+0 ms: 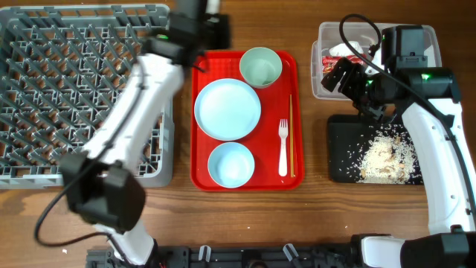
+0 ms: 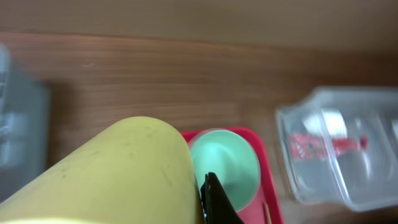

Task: Sort waste into correct bins and load items into the dishwasher rack
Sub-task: 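Carry the yellow cup to the gray rack and release it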

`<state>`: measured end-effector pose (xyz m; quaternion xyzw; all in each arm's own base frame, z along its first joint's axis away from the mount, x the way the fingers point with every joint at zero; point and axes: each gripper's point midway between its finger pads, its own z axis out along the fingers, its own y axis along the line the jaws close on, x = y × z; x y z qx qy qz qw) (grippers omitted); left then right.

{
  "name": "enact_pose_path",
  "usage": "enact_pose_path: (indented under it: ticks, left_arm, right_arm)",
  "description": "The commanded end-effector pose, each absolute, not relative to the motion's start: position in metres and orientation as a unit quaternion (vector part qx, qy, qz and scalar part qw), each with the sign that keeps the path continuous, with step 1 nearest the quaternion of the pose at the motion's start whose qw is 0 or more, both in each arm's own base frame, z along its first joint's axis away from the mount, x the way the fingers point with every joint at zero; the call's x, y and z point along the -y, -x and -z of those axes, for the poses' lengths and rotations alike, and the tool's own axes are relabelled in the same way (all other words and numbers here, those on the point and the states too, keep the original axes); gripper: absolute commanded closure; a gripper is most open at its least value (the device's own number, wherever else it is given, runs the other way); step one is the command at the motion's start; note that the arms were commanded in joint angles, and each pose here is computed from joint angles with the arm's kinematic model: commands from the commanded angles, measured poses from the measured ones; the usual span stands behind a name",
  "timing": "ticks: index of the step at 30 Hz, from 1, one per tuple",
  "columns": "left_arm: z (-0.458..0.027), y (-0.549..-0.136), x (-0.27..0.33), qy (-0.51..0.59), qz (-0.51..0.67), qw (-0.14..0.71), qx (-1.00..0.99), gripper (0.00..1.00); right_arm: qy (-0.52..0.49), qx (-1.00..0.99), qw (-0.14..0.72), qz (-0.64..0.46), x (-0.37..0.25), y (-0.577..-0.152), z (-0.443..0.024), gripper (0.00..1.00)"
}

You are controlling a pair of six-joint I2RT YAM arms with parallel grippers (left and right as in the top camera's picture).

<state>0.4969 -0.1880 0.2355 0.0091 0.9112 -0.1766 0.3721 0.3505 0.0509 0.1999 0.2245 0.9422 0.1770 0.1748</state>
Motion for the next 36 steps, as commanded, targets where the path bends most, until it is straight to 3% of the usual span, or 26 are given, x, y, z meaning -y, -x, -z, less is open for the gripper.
enact_pose_path:
  ticks: [1, 6, 12, 24, 27, 30, 33, 36]
  left_arm:
    - [-0.268, -0.491, 0.119, 0.105, 0.273, 0.34, -0.894, 0.96]
    - [-0.255, -0.473, 0.023, 0.213, 0.397, 0.24, -0.86, 0.96]
    - [-0.234, -0.459, -0.059, 0.263, 0.479, 0.234, -0.804, 0.96]
    - [-0.169, -0.46, -0.108, 0.311, 0.529, 0.211, -0.761, 0.96]
    - [-0.164, -0.46, -0.113, 0.317, 0.526, 0.21, -0.761, 0.81]
    - [-0.161, -0.46, -0.118, 0.321, 0.524, 0.213, -0.76, 0.79]
    - [-0.147, -0.46, -0.126, 0.342, 0.494, 0.209, -0.772, 0.68]
    - [-0.127, -0.457, -0.139, 0.376, 0.437, 0.203, -0.791, 0.69]
  right_arm:
    - [-0.224, -0.939, 0.185, -0.185, -0.053, -0.353, -0.209, 0.0]
    - [-0.224, -0.939, 0.185, -0.186, -0.053, -0.353, -0.209, 0.0]
    - [-0.224, -0.939, 0.185, -0.185, -0.053, -0.353, -0.209, 0.0]
    - [-0.224, -0.939, 0.185, -0.186, -0.053, -0.353, -0.209, 0.0]
    - [-0.224, -0.939, 0.185, -0.185, -0.053, -0.353, -0.209, 0.0]
    - [-0.224, -0.939, 0.185, -0.185, -0.053, -0.353, -0.209, 0.0]
    - [-0.224, -0.939, 0.185, -0.186, -0.053, -0.353, -0.209, 0.0]
    - [-0.224, -0.939, 0.185, -0.186, -0.053, -0.353, -0.209, 0.0]
